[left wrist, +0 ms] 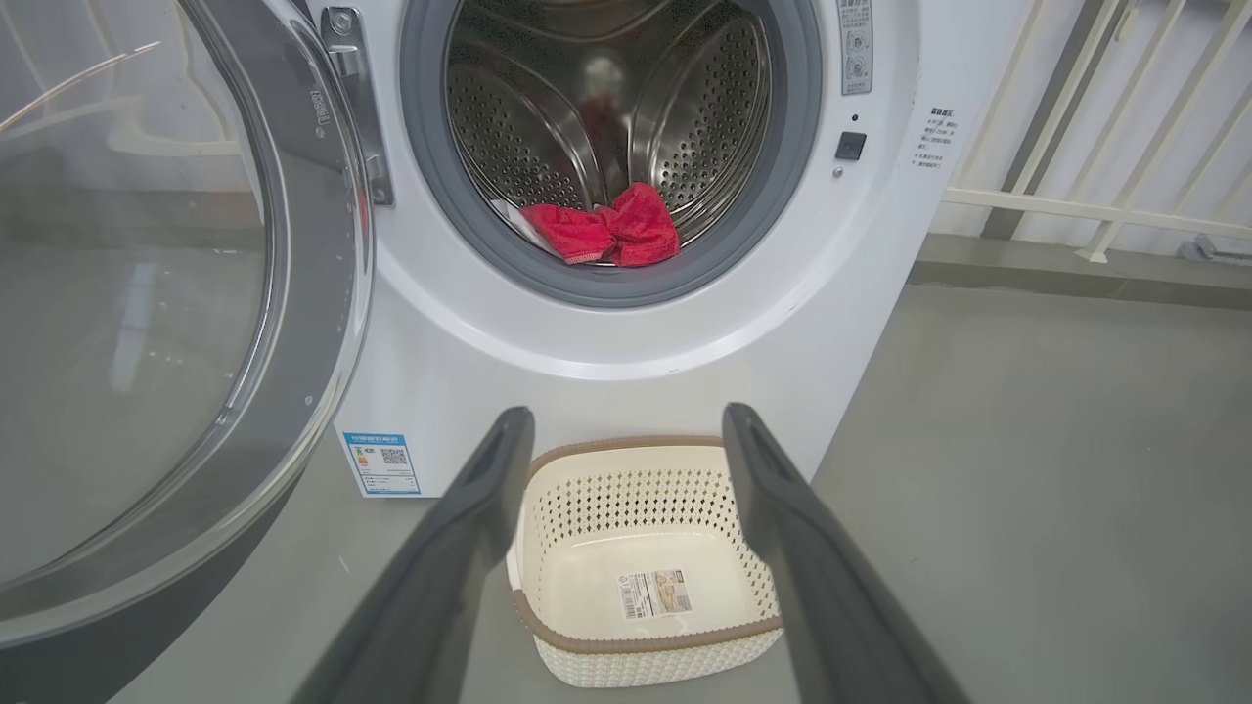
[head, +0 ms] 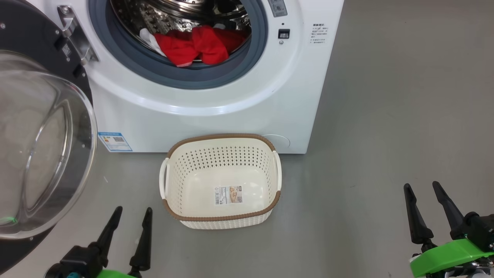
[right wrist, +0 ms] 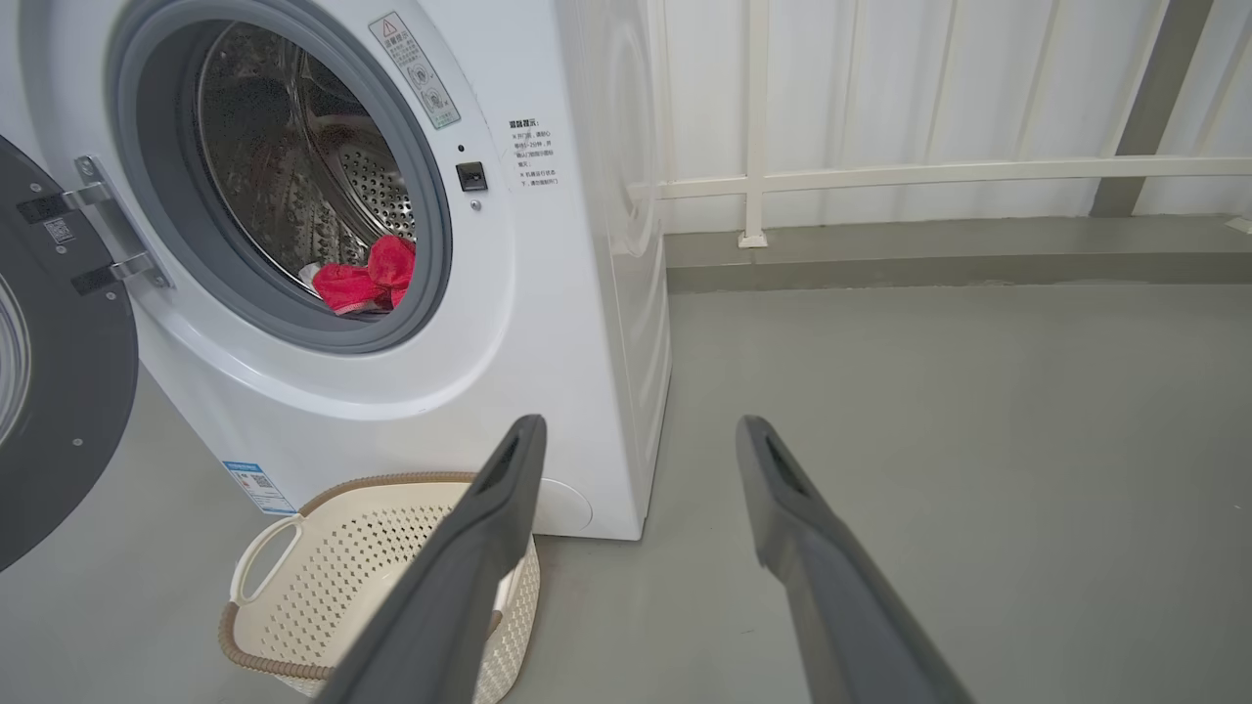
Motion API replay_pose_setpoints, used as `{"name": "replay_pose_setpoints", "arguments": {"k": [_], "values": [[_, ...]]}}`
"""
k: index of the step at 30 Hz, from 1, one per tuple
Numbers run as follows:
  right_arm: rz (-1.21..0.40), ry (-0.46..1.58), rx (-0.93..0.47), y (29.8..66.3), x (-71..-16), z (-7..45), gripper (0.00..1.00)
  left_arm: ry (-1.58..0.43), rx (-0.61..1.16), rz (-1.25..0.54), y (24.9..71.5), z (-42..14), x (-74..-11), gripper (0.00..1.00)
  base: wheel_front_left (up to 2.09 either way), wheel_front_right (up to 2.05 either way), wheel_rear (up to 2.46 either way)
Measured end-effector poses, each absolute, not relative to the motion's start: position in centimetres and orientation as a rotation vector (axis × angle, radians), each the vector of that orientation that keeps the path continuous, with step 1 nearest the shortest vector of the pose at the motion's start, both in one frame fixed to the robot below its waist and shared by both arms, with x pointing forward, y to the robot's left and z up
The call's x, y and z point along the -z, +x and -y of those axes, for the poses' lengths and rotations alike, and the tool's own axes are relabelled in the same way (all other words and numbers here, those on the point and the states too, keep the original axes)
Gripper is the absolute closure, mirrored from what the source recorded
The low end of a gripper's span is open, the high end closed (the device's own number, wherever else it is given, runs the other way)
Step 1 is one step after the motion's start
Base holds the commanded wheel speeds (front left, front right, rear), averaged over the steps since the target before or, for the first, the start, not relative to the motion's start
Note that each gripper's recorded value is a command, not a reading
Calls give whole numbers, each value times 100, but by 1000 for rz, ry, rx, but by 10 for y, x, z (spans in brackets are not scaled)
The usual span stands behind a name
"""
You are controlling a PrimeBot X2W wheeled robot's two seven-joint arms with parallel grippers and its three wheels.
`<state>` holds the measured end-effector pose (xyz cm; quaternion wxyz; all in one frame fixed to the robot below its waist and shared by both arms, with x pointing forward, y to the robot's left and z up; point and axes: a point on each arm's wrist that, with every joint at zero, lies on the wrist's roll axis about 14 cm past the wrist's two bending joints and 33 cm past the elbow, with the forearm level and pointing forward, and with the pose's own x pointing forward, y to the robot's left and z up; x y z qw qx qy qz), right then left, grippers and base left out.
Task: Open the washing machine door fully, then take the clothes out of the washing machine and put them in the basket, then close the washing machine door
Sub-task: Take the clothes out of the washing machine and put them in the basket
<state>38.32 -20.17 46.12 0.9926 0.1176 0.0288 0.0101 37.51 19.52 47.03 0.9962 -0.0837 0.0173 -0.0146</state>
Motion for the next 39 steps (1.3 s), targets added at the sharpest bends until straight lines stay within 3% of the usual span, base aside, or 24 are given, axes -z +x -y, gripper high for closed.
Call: {"name": "replay_pose_setpoints", "arguments": {"k": [25, 39], "values": [[-88, 233, -36, 386, -451, 196, 0, -166, 18, -39, 381, -199, -468, 0, 111, -113, 1], [-103, 235, -38, 388, -446, 194, 0, -160, 18, -49, 384, -198, -465, 0, 13, -13, 0]]}}
